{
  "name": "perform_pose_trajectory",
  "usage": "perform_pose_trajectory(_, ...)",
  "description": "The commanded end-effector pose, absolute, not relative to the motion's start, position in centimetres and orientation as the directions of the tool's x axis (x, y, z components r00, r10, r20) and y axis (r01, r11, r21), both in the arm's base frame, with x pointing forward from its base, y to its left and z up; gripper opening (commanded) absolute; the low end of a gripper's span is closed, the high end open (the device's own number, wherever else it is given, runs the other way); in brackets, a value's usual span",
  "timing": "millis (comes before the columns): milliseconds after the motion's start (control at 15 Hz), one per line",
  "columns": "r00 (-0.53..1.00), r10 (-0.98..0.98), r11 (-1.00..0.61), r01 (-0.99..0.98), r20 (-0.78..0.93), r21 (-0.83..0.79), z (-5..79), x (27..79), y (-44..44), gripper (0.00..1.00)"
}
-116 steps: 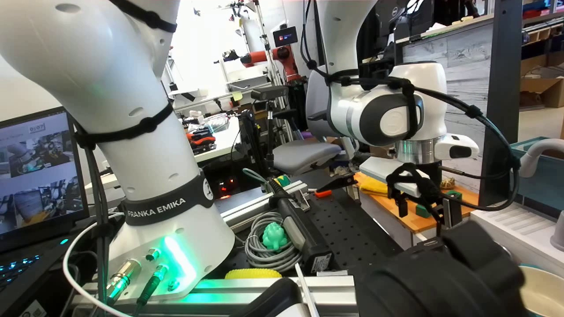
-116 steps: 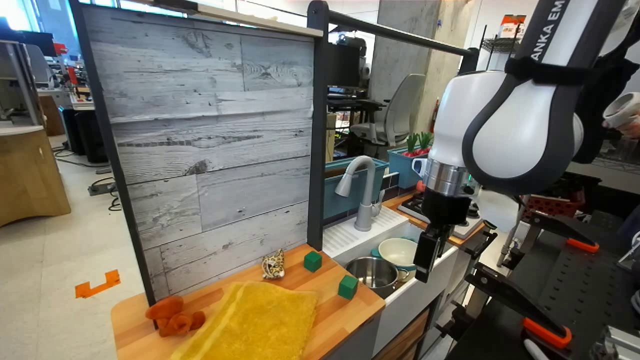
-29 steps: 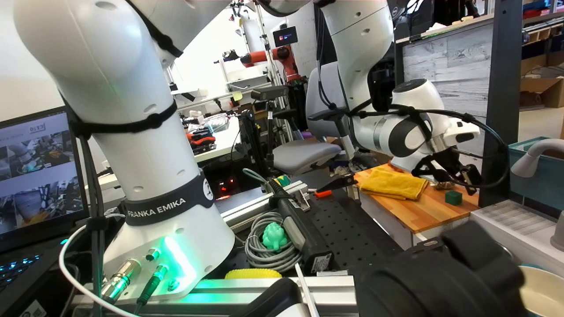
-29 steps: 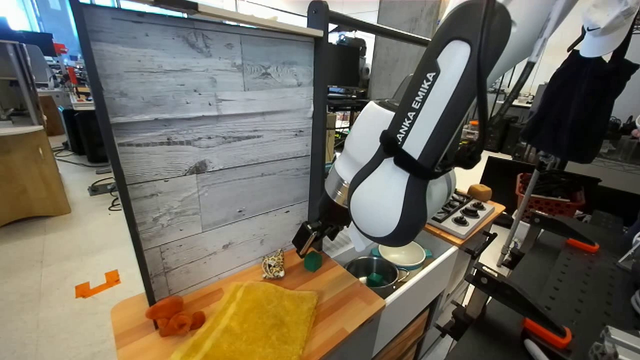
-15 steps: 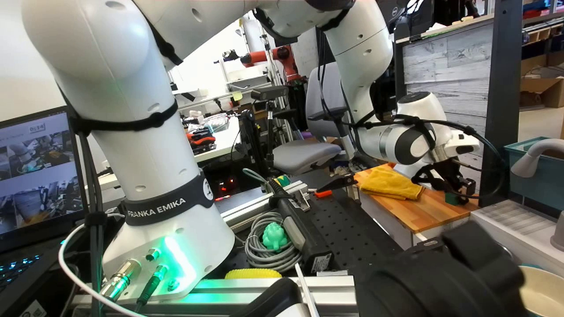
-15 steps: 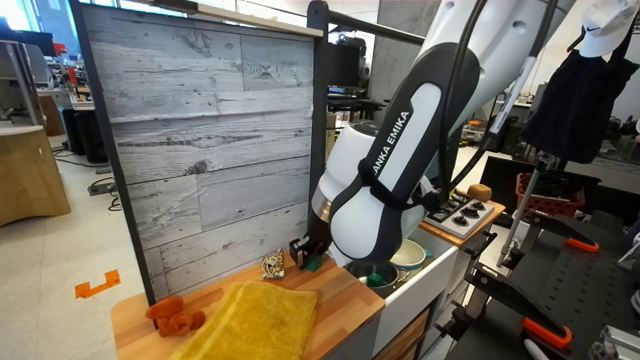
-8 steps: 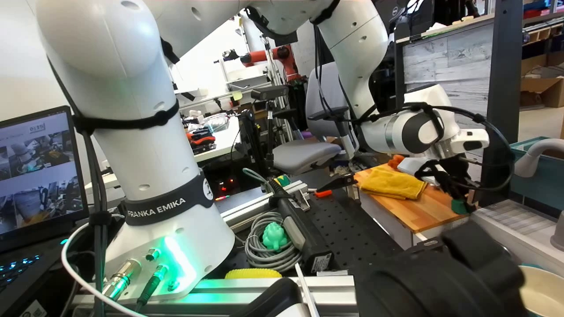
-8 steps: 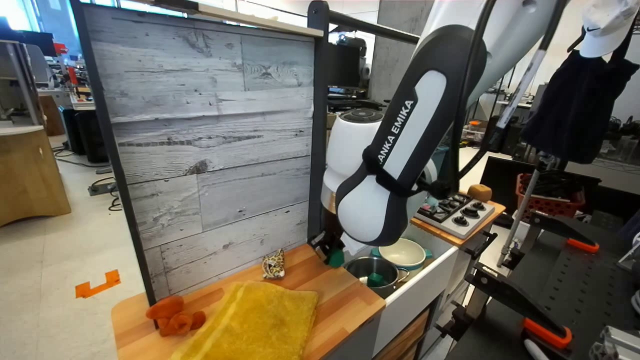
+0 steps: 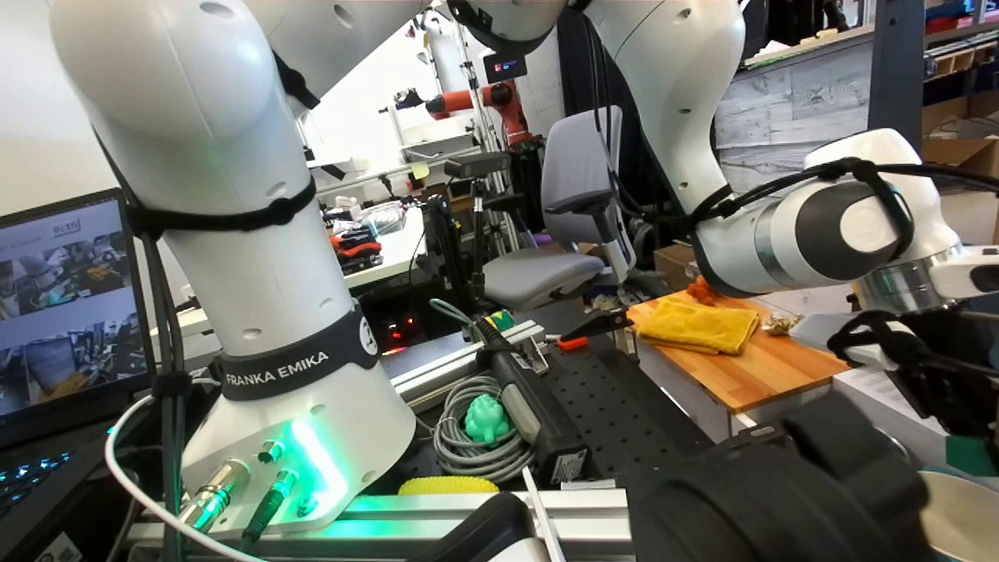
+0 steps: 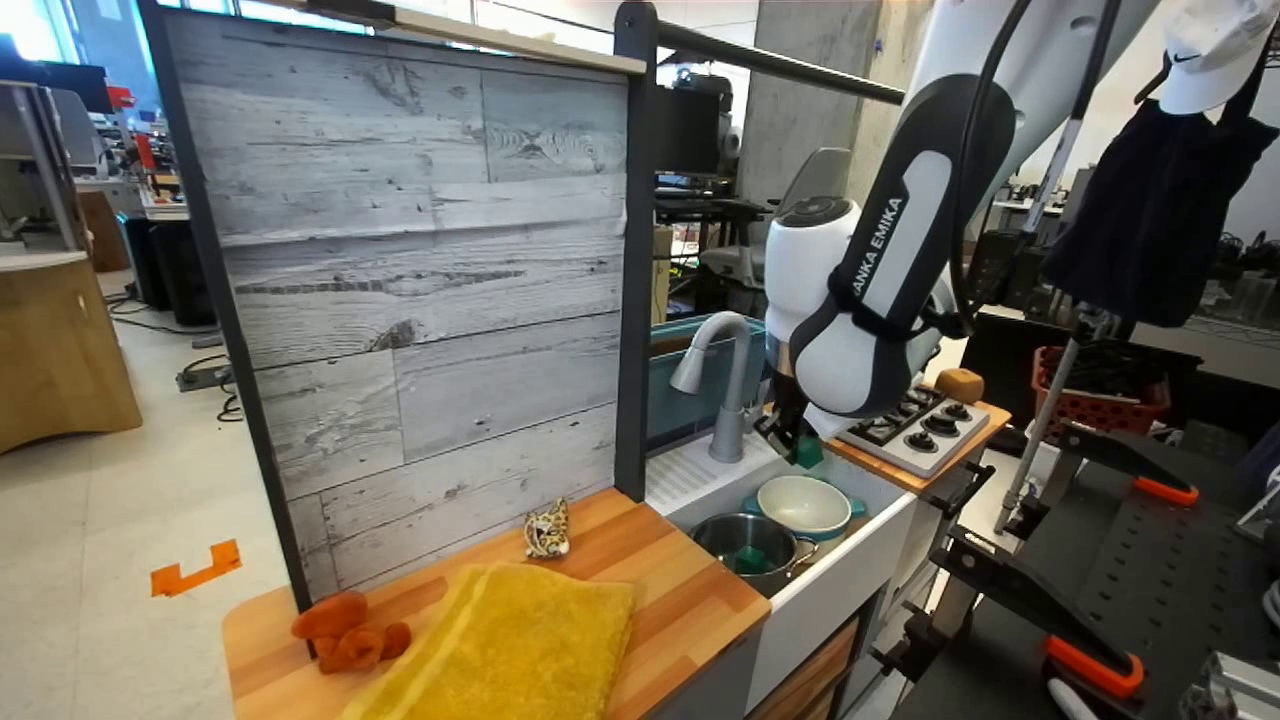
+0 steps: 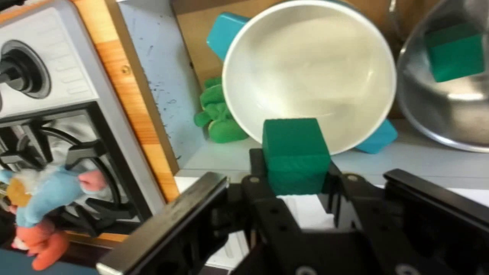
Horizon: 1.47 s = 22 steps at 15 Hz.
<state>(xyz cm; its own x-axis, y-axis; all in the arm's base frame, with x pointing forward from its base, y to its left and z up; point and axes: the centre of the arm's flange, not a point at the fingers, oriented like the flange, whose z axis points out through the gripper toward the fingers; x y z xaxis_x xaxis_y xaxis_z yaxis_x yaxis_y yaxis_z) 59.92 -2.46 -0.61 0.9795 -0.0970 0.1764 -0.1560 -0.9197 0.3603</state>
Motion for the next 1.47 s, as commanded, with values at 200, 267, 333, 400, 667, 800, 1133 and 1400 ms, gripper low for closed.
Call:
perform_pose_trajectory(200, 0.982, -0.096, -0.927, -0.148, 0.162, 0.345, 0.1, 58.9, -2.3, 0.72)
perform_pose_trajectory(267, 0.984, -0.086, -0.937, -0.132, 0.155, 0.324, 0.3, 58.6, -1.5, 0.79)
perform_pose_trajectory(333, 0.986, -0.067, -0.947, -0.111, 0.152, 0.303, 0.5, 58.0, -0.4, 0.88)
perform_pose_trajectory(400, 0.986, -0.048, -0.960, -0.090, 0.163, 0.265, 0.8, 57.1, 1.0, 0.95)
perform_pose_trajectory(667, 0.954, 0.021, -0.995, -0.010, 0.298, 0.103, 2.8, 55.0, 9.2, 1.00)
perform_pose_trajectory(800, 0.926, 0.011, -1.000, 0.007, 0.378, 0.011, 4.2, 55.5, 14.3, 1.00)
perform_pose_trajectory(1133, 0.913, -0.001, -0.998, 0.026, 0.408, -0.061, 5.0, 56.2, 18.9, 1.00)
perform_pose_trajectory(1400, 0.919, -0.013, -0.998, 0.013, 0.395, -0.063, 4.1, 57.0, 19.4, 1.00)
